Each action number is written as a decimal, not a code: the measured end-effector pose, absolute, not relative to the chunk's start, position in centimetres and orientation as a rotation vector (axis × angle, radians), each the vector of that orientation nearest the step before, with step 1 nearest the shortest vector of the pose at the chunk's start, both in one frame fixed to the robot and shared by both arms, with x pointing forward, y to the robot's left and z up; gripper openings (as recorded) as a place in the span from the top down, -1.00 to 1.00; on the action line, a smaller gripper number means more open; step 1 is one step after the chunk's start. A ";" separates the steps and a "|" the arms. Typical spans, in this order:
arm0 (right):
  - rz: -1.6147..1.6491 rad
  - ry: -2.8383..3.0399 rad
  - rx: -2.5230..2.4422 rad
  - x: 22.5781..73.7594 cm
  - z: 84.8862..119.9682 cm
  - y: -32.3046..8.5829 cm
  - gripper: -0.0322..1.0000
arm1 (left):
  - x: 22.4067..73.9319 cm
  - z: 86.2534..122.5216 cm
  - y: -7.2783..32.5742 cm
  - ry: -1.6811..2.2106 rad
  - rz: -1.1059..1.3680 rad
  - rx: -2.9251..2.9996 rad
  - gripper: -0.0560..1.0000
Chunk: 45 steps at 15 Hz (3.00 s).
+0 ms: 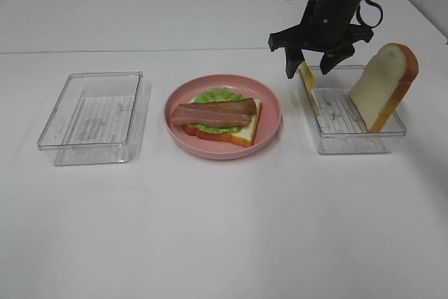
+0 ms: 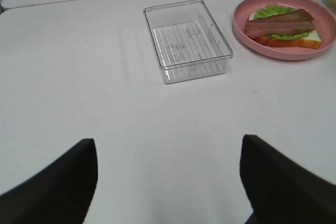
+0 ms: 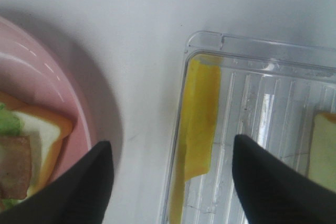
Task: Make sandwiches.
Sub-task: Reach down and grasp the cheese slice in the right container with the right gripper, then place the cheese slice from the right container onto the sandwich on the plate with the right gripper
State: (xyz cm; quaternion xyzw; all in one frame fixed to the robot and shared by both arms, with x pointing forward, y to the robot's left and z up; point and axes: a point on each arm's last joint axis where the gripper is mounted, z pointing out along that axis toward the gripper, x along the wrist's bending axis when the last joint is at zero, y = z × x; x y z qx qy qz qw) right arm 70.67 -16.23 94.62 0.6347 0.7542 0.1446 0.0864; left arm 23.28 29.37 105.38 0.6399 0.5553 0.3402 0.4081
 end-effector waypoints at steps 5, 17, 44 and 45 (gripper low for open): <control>0.431 2.243 1.879 70.8 94.4 -16.3 0.57 | 23.3 105.4 29.4 1.399 0.857 1.613 -0.46; 0.634 2.190 1.866 69.2 101.7 -16.1 0.94 | 23.3 105.4 29.4 1.399 0.857 1.613 -0.46; 1.162 2.432 2.278 68.3 95.0 -6.8 0.94 | 23.3 105.4 29.4 1.399 0.857 1.613 -0.46; 1.218 2.423 2.299 68.3 95.2 -6.6 0.94 | 23.3 105.4 29.4 1.399 0.857 1.613 -0.46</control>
